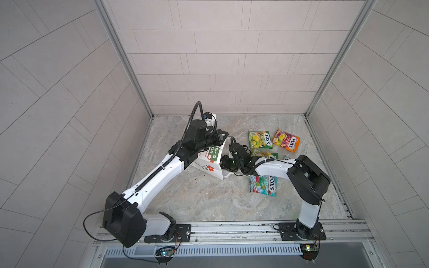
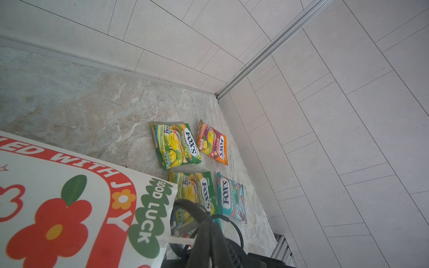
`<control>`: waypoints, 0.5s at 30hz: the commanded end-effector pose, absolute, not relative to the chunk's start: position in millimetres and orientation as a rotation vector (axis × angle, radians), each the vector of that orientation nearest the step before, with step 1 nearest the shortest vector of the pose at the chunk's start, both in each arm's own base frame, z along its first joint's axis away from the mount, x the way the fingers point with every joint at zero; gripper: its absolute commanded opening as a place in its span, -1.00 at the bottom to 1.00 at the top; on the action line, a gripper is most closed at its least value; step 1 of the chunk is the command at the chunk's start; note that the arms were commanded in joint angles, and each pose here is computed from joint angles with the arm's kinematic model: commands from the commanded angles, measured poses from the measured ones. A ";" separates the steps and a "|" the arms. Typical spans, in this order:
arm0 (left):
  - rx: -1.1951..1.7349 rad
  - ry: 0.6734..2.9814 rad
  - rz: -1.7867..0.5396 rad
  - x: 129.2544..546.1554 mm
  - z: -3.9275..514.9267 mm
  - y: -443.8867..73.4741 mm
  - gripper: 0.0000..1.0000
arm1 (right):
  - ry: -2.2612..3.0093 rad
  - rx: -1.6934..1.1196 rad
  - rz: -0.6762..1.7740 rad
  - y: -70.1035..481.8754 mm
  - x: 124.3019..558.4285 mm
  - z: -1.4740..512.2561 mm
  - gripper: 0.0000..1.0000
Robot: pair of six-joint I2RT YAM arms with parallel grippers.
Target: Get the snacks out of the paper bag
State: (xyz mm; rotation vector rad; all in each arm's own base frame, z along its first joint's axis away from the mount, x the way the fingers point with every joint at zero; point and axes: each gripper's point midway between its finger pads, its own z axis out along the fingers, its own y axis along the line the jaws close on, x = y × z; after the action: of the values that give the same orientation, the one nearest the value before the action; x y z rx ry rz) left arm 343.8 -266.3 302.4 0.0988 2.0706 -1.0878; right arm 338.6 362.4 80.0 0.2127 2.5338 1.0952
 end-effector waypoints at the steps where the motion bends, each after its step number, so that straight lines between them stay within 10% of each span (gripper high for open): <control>1: 0.131 2.009 -1.150 342.8 322.2 -273.1 -1.00 | 2.519 0.344 1.041 356.9 352.7 77.5 -0.22; 15: 0.180 1.986 -1.261 339.4 341.2 -296.7 -1.00 | 2.493 0.416 1.177 385.8 371.2 68.3 -0.21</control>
State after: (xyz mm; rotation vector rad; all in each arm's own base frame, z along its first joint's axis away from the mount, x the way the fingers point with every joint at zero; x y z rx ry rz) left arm 342.6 -284.6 306.0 0.1244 2.0867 -1.1810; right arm 359.7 376.8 58.1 0.3759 2.5378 1.1203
